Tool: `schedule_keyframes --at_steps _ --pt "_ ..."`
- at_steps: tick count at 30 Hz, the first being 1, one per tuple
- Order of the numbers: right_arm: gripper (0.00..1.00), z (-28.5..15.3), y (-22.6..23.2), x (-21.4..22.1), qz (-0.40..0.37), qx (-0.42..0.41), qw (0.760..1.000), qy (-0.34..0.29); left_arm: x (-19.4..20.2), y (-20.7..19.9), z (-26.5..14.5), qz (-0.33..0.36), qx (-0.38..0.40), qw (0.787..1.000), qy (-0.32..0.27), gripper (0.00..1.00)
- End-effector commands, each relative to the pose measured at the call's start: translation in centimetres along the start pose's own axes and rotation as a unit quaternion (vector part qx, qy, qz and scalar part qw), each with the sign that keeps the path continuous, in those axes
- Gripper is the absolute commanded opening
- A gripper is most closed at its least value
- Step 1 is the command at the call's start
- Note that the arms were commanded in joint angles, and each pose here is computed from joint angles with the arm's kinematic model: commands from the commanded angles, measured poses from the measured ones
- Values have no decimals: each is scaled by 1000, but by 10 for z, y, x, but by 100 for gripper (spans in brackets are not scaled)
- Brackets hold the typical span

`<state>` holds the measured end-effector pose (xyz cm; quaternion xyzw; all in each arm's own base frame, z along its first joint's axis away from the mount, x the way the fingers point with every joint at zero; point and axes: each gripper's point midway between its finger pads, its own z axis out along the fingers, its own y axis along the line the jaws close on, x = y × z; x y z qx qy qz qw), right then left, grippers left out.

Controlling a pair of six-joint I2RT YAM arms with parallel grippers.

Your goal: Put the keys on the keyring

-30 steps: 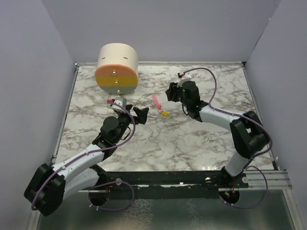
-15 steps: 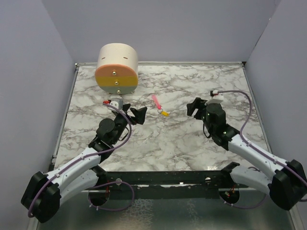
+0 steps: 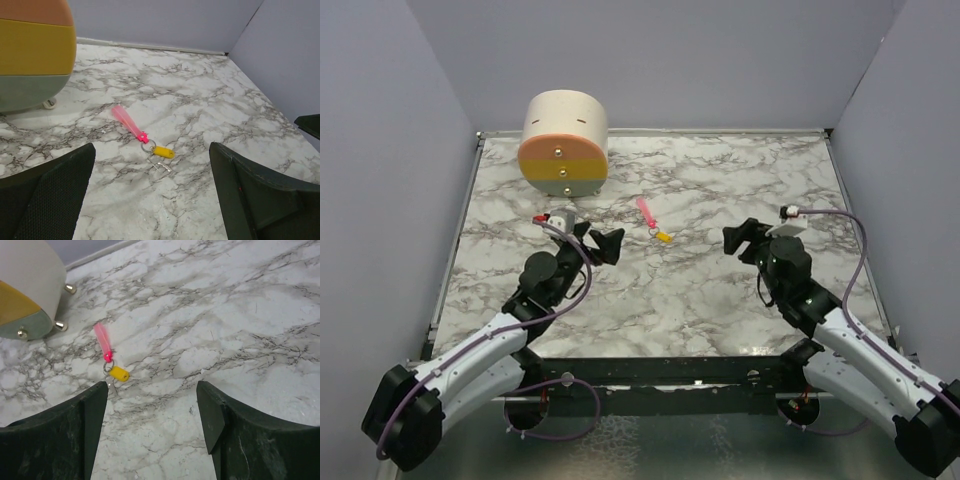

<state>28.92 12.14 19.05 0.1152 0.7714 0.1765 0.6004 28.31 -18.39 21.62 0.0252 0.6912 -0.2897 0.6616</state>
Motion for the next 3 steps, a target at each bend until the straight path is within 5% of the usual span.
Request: schedule_keyframes --at_steps 1,3 --pt "73 -6 -6 3 -7 11 1000 12 -4 1 -3 -3 -1 1000 -10 99" --pt "73 -7 -3 1 -7 2 1000 8 -5 1 -2 0 -2 1000 -9 99"
